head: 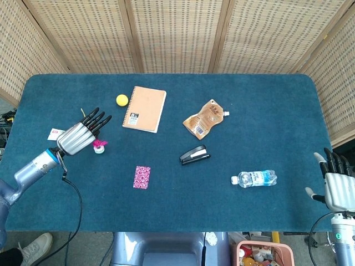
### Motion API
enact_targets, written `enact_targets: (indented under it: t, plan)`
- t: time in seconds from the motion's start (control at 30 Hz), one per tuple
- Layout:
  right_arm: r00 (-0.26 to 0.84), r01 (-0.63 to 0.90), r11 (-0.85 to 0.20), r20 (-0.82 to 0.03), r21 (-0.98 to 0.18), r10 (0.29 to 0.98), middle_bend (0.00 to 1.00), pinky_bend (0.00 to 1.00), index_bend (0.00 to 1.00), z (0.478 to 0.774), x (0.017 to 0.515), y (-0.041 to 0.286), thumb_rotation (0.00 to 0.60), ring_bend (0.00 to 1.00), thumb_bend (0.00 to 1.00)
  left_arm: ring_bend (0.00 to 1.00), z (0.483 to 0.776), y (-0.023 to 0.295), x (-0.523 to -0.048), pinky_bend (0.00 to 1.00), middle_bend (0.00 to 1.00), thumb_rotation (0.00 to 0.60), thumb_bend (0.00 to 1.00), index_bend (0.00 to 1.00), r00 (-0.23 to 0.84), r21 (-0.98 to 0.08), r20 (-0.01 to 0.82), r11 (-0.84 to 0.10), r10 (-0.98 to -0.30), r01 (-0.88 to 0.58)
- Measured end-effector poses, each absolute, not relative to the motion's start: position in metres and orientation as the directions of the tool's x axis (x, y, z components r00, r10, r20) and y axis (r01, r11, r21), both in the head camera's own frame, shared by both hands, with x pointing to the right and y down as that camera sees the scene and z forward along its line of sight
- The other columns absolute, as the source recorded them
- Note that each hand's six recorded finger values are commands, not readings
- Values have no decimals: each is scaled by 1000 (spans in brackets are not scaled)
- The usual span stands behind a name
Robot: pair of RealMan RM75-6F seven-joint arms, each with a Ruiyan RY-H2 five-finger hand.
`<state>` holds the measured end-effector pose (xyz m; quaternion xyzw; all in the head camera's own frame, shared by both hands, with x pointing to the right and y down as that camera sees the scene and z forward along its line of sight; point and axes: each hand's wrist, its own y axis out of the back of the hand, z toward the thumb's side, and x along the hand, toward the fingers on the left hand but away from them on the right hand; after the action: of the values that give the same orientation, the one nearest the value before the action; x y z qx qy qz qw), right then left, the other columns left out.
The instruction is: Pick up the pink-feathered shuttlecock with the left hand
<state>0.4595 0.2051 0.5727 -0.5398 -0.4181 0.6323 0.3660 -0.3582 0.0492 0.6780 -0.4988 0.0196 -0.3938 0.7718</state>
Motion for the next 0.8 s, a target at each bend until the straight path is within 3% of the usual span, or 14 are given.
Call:
enact_targets:
  t: [0.03,0.1,0.5,0.8]
  plan:
    - [-149,-10,-382,-377,-924,914,0,0,0,572,460,205,600,0,0,0,679,51,-359,0,0,600,44,63,684,-786,364,185,-632,589]
    - [-150,-7,-381,-376,-924,914,0,0,0,572,461,205,600,0,0,0,680,53,-360,0,0,600,2,0,678,-792,362,174,-640,586]
    - [-122,13,-367,-366,-930,923,0,0,0,565,455,207,600,0,0,0,661,74,-371,0,0,600,0,0,705,-856,289,155,-647,493]
    - [-104,36,-357,-359,-933,928,0,0,0,559,454,208,600,0,0,0,639,92,-396,0,0,600,0,0,685,-901,235,109,-690,419]
